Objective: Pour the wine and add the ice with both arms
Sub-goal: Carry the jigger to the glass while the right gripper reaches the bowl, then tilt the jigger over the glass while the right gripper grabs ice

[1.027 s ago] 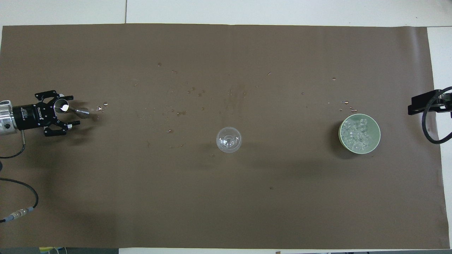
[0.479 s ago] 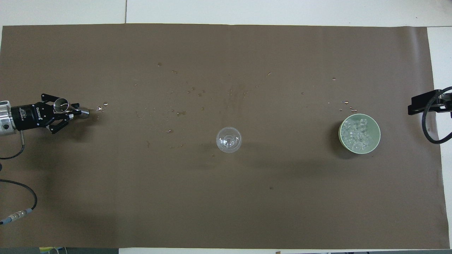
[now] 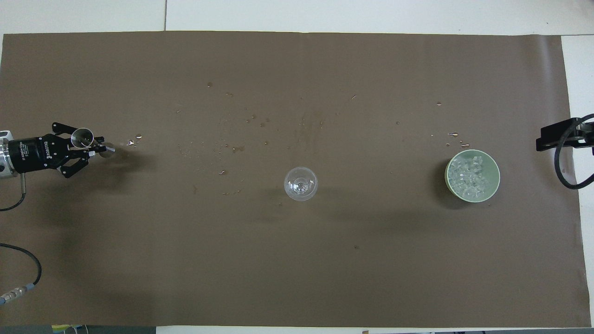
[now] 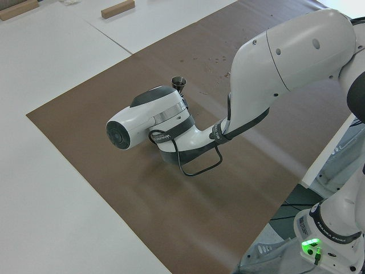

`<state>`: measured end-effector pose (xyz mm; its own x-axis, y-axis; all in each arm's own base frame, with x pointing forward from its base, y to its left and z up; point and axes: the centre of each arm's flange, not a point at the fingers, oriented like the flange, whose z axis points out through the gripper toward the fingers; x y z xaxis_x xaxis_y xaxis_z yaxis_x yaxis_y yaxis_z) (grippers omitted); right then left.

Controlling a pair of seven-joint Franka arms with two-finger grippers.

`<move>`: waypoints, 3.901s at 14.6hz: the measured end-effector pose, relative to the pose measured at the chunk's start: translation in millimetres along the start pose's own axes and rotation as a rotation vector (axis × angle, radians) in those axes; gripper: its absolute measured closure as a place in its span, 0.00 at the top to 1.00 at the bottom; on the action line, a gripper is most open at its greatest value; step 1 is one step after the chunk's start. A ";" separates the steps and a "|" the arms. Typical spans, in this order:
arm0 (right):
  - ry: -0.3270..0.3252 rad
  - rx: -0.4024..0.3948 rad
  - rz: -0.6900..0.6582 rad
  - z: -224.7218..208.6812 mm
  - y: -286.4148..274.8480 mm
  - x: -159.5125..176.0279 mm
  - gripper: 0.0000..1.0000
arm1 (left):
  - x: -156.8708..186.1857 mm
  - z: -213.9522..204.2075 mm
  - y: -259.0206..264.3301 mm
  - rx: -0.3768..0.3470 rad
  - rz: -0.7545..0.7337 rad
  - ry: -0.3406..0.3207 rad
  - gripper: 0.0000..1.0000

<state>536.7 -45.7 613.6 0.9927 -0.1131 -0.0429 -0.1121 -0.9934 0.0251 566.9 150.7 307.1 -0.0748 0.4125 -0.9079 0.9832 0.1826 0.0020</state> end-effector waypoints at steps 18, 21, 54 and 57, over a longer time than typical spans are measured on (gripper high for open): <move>0.024 0.003 -0.005 24.7 14.3 -0.1 1.00 | -296.8 236.6 -89.4 0.280 0.047 0.223 0.22; 0.061 0.011 -0.023 47.2 8.7 -2.6 1.00 | -310.0 270.1 -110.1 0.303 0.063 0.294 0.22; 0.063 0.085 -0.197 288.4 -2.6 -17.4 0.67 | -380.4 396.6 -229.3 0.149 0.687 1.170 0.22; 0.065 0.084 -0.199 289.1 -2.6 -17.0 0.64 | -386.2 406.1 -244.2 0.140 0.763 1.209 0.22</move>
<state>506.9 -47.0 325.5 0.9961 0.0844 0.0256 0.0858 -0.9944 -0.0609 423.4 -415.6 486.9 0.4450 0.8722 0.2031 0.8497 -0.4828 0.2117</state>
